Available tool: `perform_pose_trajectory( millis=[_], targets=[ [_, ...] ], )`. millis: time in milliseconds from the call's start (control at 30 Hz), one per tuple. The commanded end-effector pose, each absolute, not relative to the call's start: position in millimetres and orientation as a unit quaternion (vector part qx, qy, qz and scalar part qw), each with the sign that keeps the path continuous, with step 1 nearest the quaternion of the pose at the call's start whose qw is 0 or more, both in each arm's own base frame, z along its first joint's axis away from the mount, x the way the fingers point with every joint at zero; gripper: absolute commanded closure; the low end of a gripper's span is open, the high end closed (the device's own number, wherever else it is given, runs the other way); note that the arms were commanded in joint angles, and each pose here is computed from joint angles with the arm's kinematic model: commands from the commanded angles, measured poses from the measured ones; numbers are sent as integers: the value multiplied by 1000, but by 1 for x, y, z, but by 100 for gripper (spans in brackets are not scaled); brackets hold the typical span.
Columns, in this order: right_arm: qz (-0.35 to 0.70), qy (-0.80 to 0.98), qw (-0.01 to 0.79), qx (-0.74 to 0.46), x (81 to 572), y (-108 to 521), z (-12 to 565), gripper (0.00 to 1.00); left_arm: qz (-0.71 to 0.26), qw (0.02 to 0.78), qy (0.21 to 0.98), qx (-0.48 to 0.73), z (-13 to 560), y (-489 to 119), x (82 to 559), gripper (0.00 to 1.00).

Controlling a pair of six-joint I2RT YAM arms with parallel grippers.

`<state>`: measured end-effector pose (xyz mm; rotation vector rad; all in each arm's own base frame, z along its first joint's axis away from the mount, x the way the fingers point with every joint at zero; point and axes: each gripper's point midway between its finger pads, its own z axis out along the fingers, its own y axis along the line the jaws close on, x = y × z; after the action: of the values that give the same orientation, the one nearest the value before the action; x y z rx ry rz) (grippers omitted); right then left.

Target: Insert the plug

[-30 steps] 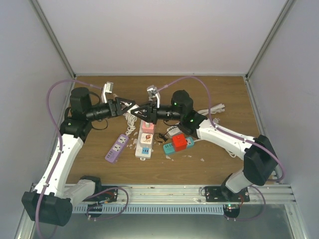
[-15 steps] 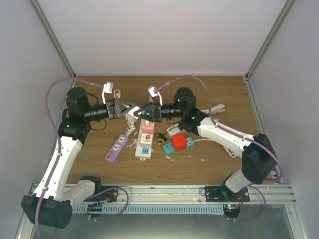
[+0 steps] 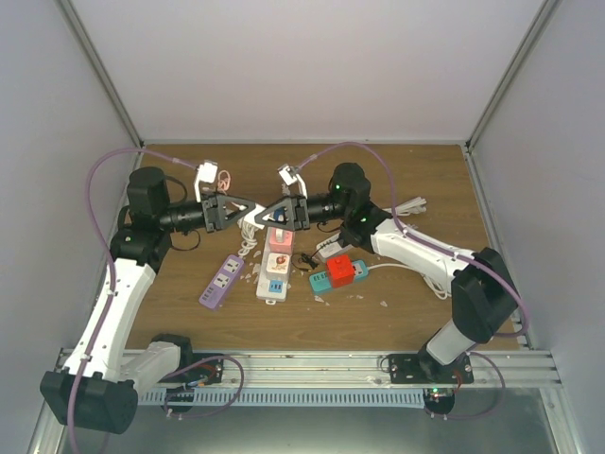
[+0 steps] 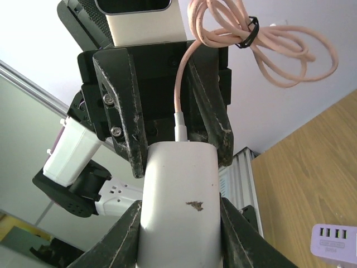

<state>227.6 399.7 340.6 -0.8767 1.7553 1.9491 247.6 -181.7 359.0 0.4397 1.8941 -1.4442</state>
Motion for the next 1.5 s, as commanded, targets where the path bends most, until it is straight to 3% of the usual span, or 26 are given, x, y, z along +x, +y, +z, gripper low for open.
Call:
perform_pose_trajectory(
  millis=[0,100,200,267,367,567,833,1033,1200,1467],
  targets=[
    [688,628,203,-302,240,402,341,84,-570,354,704,234,376,-192,227,89],
    [681,630,213,-306,241,400,340,72,-553,361,715,228,370,-190,235,98],
    [662,652,232,-290,252,391,330,40,-510,379,744,205,359,-184,253,98],
    [643,669,252,-274,262,379,322,25,-463,394,772,185,347,-174,268,98],
    [608,694,292,-250,275,354,310,14,-356,425,819,150,318,-148,295,98],
    [537,740,344,-215,293,309,293,12,-184,415,888,71,225,-95,330,97],
    [502,763,352,-205,298,295,276,12,-115,347,930,-24,150,-65,327,99],
    [505,764,346,-203,299,298,270,12,-88,254,958,-105,99,-56,310,100],
    [497,765,353,-205,298,294,272,11,9,243,954,-176,90,-17,293,100],
    [498,769,347,-201,296,293,265,11,61,229,949,-209,80,2,280,100]
  ],
)
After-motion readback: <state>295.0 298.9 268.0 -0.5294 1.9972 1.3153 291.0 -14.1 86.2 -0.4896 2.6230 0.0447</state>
